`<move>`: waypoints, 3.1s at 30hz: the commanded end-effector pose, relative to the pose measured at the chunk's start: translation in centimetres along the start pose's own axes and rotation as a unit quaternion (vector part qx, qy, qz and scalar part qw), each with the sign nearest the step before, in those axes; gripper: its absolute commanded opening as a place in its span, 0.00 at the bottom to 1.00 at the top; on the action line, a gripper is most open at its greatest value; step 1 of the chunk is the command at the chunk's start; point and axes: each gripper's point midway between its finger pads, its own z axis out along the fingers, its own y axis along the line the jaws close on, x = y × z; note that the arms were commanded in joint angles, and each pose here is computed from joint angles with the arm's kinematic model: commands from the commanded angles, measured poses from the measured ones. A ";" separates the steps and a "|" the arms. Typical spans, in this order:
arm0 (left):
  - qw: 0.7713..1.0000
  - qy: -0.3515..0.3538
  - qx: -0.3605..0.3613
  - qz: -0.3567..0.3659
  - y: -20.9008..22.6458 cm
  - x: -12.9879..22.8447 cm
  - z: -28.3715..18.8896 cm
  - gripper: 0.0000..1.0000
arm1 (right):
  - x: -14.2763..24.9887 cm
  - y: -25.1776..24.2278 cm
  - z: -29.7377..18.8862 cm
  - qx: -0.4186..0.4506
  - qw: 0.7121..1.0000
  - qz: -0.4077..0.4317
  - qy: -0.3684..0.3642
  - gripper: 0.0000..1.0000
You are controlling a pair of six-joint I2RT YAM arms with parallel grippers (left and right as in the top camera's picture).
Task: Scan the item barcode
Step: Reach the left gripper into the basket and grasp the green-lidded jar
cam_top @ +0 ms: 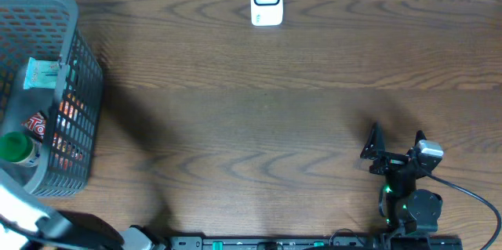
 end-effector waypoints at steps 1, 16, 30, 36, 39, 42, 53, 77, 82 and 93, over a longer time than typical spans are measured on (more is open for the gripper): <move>1.000 0.017 -0.013 0.000 -0.4 0.6 2.2 0.98 | 0.1 0.3 0.0 -0.006 1.000 0.000 0.002 0.99; 0.995 0.091 -0.021 0.044 -3.0 3.8 9.0 0.98 | 0.1 0.3 0.0 -0.006 1.000 0.000 0.002 0.99; 0.987 0.144 -0.042 0.066 -3.6 6.9 13.0 0.98 | 0.1 0.3 0.0 -0.006 1.000 0.000 0.002 0.99; 0.983 0.156 -0.046 0.080 -4.1 8.1 13.5 0.98 | 0.1 0.3 0.0 -0.006 1.000 0.000 0.002 0.99; 0.983 0.157 -0.047 0.080 -4.1 8.3 13.6 1.00 | 0.1 0.3 0.0 -0.006 1.000 0.000 0.002 0.99; 0.983 0.158 -0.050 0.081 -3.9 8.4 13.6 1.00 | 0.1 0.3 0.0 -0.006 1.000 0.000 0.002 0.99; 0.981 0.168 -0.057 0.084 -3.1 9.8 14.5 0.98 | 0.1 0.3 0.0 -0.006 1.000 0.000 0.002 0.99; 0.980 0.146 -0.067 0.117 -2.5 9.7 15.7 0.64 | 0.1 0.3 0.0 -0.006 1.000 0.000 0.002 0.99; 0.978 0.150 -0.068 0.129 -2.2 9.7 15.5 0.52 | 0.1 0.3 0.0 -0.006 1.000 0.000 0.002 0.99; 0.990 0.086 -0.026 0.109 -3.0 5.5 9.3 0.53 | 0.1 0.3 0.0 -0.006 1.000 0.000 0.002 0.99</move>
